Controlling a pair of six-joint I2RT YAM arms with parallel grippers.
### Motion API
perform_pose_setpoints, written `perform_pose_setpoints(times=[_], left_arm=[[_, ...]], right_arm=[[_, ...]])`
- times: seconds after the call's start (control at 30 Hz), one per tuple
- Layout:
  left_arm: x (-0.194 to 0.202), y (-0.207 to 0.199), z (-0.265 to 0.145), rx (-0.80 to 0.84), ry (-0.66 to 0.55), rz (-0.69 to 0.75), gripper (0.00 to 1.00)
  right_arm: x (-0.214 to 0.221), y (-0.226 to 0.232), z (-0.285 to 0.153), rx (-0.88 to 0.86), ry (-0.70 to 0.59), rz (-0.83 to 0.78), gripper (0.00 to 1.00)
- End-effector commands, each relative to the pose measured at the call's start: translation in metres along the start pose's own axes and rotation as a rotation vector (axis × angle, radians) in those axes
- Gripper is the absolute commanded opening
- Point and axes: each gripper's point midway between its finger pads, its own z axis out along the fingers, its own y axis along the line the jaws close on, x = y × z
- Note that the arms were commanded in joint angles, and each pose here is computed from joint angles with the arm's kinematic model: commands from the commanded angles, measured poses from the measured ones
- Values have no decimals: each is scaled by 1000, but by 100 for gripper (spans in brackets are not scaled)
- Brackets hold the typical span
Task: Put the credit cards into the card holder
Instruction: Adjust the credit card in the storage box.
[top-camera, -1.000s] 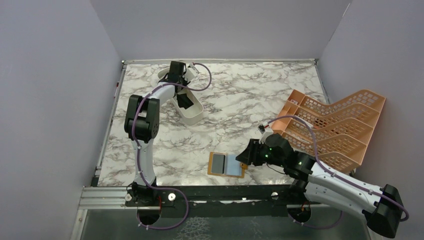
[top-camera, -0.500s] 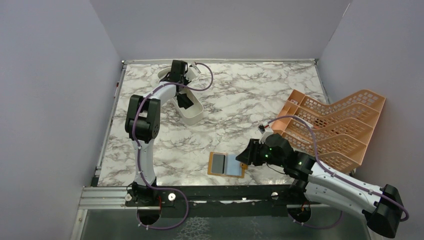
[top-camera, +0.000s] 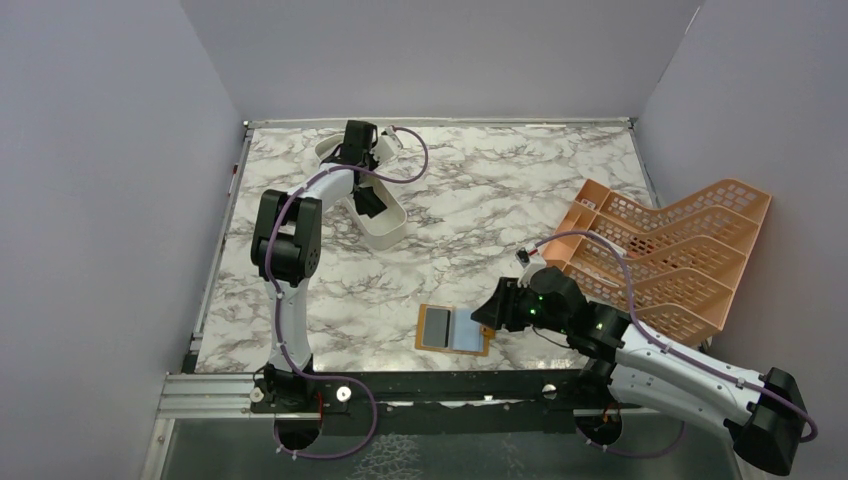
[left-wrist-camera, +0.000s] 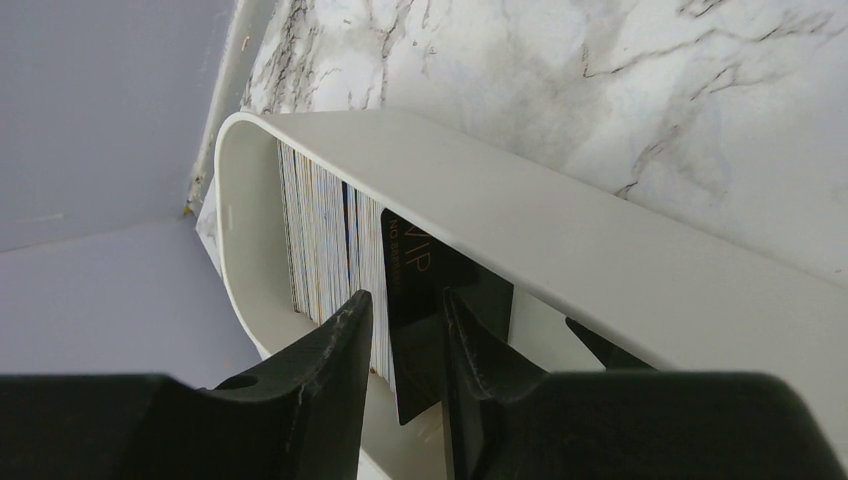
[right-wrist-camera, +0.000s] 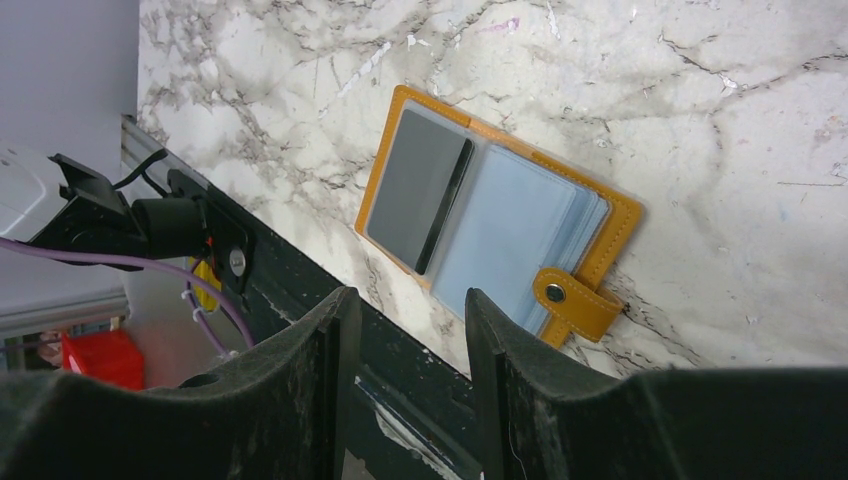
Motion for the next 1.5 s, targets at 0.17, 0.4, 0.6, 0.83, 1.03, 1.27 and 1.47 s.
perform_pose_setpoints(times=[0.17, 0.4, 0.6, 0.83, 1.03, 1.27, 1.47], left_arm=[[-20, 35, -25, -94, -21, 9, 21], [-30, 28, -40, -64, -25, -18, 4], [-35, 11, -56, 7, -26, -86, 0], [-33, -4, -65, 23, 13, -101, 0], [-35, -5, -64, 23, 8, -97, 0], [-27, 3, -40, 58, -14, -83, 5], [-27, 13, -17, 67, -28, -94, 8]], right_arm=[[-10, 9, 0, -21, -35, -18, 48], [-12, 13, -2, -38, -43, -15, 48], [-11, 14, -2, -48, -38, -16, 48], [-12, 16, -4, -59, -41, -23, 48], [-12, 19, -7, -67, -39, -22, 48], [-14, 23, -12, -84, -44, -29, 48], [-18, 21, -15, -60, -57, -21, 48]])
